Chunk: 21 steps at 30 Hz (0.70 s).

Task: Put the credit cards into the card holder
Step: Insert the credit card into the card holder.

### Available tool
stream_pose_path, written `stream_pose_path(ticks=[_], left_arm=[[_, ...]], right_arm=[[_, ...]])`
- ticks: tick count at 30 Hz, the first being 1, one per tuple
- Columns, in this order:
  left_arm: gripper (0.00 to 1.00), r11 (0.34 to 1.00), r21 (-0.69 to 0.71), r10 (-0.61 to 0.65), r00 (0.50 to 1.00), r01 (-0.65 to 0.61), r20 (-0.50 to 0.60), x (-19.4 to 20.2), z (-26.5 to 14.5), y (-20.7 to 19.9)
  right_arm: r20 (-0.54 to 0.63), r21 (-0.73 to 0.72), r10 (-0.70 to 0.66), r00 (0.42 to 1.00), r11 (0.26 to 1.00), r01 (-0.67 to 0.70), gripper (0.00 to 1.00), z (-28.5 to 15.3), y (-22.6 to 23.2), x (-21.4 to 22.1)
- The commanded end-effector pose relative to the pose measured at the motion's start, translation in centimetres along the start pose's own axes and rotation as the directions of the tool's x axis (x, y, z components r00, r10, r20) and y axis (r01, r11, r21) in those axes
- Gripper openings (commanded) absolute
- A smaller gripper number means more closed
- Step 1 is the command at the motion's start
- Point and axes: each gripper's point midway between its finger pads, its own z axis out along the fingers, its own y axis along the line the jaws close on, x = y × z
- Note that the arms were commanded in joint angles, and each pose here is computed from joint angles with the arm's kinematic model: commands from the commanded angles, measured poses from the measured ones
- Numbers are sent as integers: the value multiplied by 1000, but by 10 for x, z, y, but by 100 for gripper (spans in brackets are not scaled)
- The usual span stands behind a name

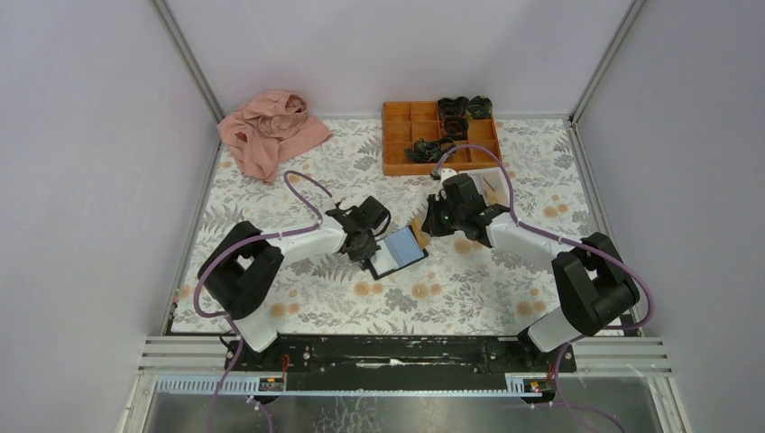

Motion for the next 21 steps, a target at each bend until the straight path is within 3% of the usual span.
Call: stream_pose_path(ticks=[1,21], left_arm=[[0,993,-113,28,999,-31,-30,14,10,30],[0,993,-116,30,999,-35,-43,19,13,29]], right_arm=[[34,-30,2,999,1000,-1,0,-6,6,-10],[-4,-74,27,1000,997,-27,0,2,8,11]])
